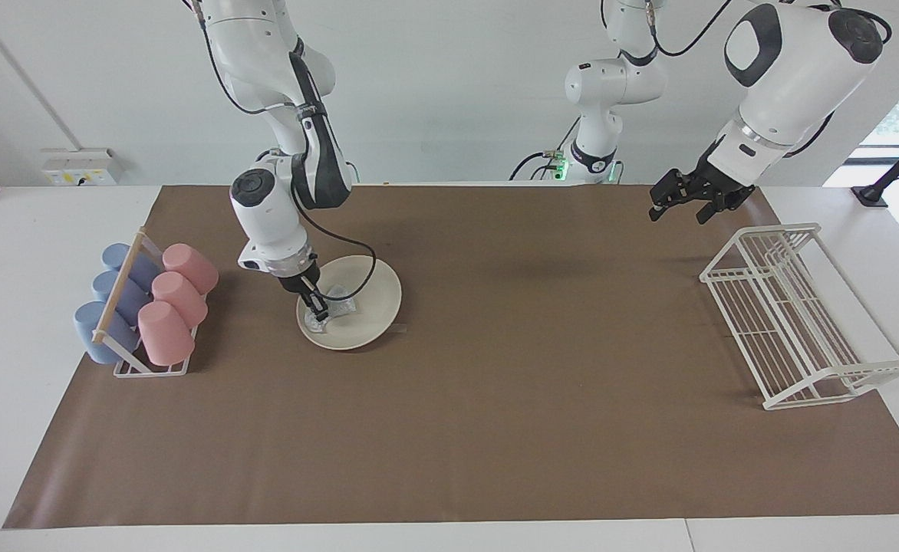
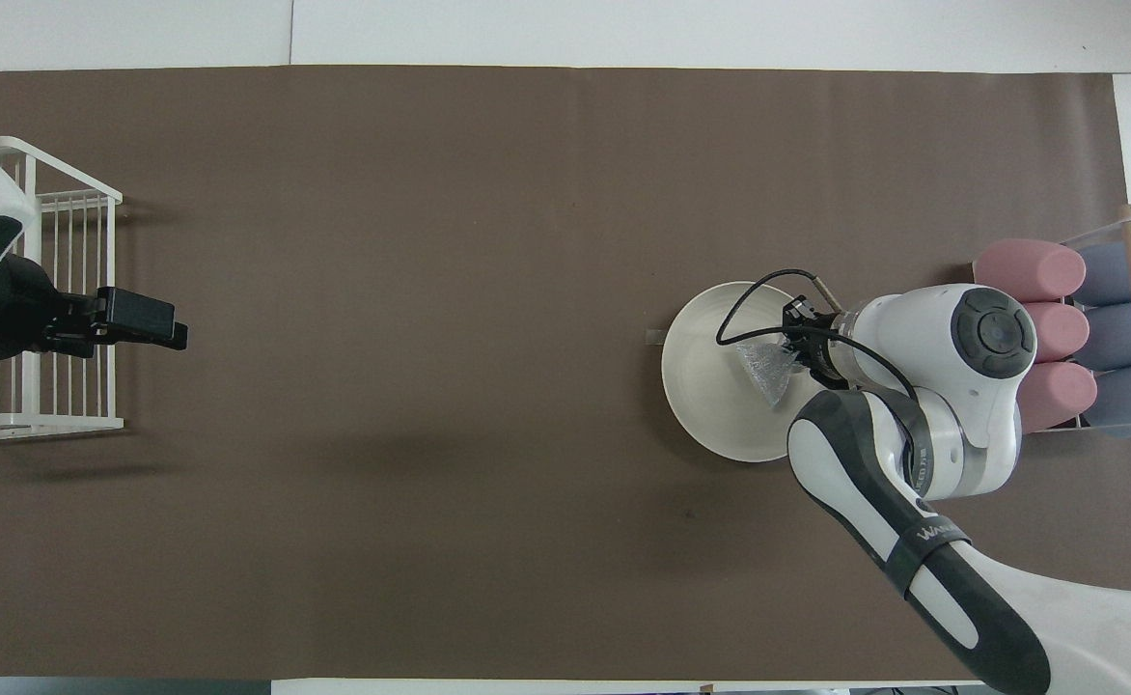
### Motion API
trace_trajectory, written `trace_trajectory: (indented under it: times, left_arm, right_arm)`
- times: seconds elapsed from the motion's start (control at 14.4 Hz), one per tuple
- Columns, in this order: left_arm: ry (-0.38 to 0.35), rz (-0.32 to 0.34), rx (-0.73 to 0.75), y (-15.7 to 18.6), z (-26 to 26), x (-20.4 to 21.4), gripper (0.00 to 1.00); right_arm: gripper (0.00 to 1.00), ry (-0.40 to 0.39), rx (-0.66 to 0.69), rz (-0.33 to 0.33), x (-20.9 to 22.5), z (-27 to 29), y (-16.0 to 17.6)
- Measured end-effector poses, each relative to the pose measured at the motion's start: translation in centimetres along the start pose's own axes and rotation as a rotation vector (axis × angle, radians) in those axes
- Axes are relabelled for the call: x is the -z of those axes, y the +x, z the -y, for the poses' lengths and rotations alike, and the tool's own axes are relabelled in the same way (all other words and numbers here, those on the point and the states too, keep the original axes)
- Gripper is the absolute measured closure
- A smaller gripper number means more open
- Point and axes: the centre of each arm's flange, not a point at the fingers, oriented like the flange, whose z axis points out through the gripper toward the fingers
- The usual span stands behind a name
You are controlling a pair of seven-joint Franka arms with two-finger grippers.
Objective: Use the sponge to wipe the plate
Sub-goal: 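Rub the sponge around the plate surface with the right gripper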
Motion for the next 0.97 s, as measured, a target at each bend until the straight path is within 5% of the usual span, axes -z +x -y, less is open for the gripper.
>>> trace_trajectory:
  times: [0.28,0.62,0.97]
  left_arm:
    - [0.0,-0.002,-0.003,0.0,-0.2,0.0,0.0]
    - [0.001,-0.003,-0.012,0.0,-0.6,-0.1,0.0]
    - [0.003,0.001,-0.03,-0.1,-1.7,-0.3,0.0]
  right_arm:
    - [0.9,-0.003,-0.047,0.009,-0.3,1.2,-3.2]
    - [0.9,0.008,-0.198,0.025,-1.2,3.8,-12.6]
    - [0.9,0.03,-0.256,0.025,-1.3,4.5,-14.0]
